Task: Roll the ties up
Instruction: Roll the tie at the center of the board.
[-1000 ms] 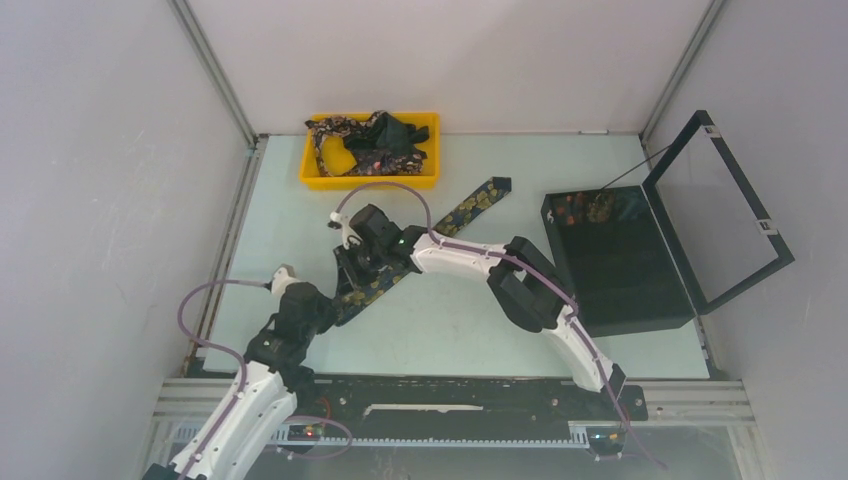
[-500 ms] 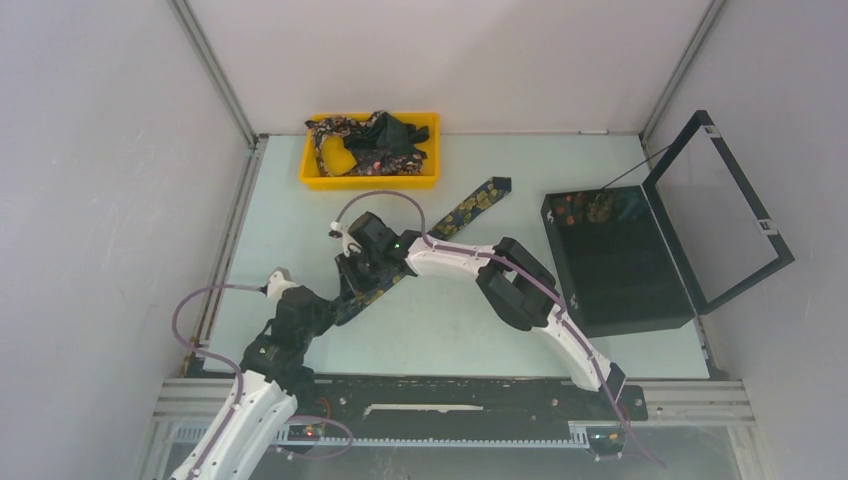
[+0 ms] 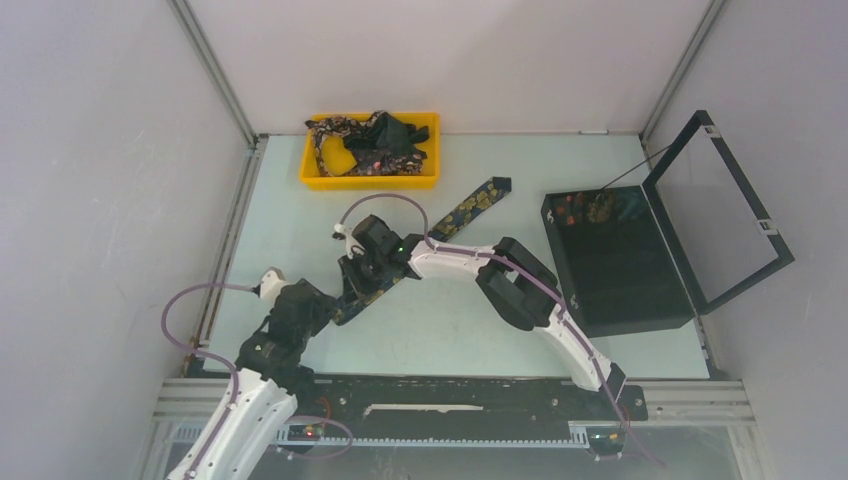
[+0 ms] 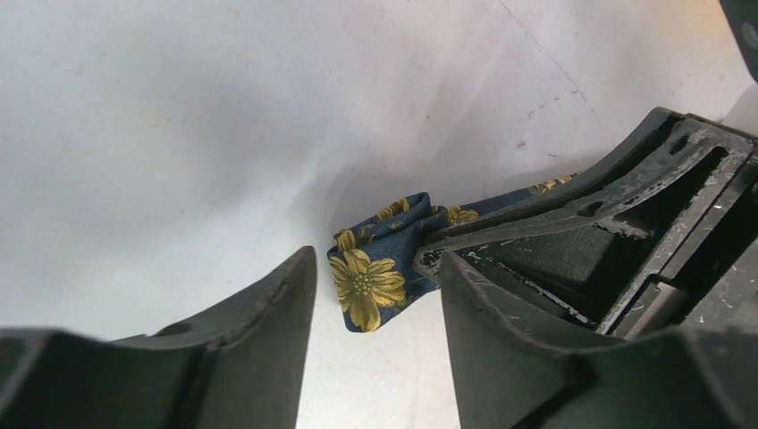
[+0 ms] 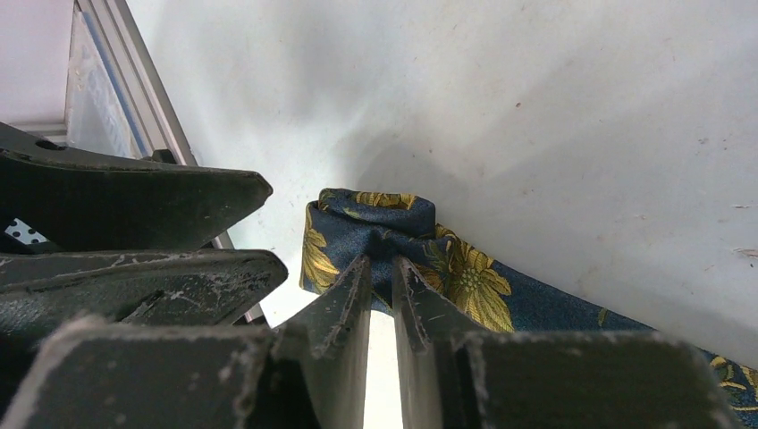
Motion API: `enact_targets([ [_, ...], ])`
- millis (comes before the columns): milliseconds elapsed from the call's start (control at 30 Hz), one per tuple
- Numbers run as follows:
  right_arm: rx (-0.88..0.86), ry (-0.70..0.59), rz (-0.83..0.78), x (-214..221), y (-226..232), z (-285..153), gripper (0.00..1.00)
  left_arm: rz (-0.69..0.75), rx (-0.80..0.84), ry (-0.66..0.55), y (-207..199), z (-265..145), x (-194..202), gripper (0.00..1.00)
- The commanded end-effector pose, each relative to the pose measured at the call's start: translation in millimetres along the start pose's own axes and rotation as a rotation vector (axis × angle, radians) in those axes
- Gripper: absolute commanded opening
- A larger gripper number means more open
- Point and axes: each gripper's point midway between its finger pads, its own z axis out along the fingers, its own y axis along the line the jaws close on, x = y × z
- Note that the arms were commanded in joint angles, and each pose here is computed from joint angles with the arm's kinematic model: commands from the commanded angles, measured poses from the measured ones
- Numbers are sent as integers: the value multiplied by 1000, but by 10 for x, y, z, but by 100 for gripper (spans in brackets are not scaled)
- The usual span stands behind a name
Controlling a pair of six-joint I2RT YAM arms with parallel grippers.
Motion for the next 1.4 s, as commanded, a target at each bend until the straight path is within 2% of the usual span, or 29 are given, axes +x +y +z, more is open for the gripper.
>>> enact_targets([
  [0, 42, 9, 11, 92, -92, -69, 18, -33, 35, -1, -60, -53, -11, 61],
  [933, 56, 10, 40, 231, -265, -122, 17, -258, 71, 58, -43, 147, 285, 56],
  [1367, 58, 10, 41, 230, -281, -123, 17, -263, 32, 55, 71, 241, 346, 53],
])
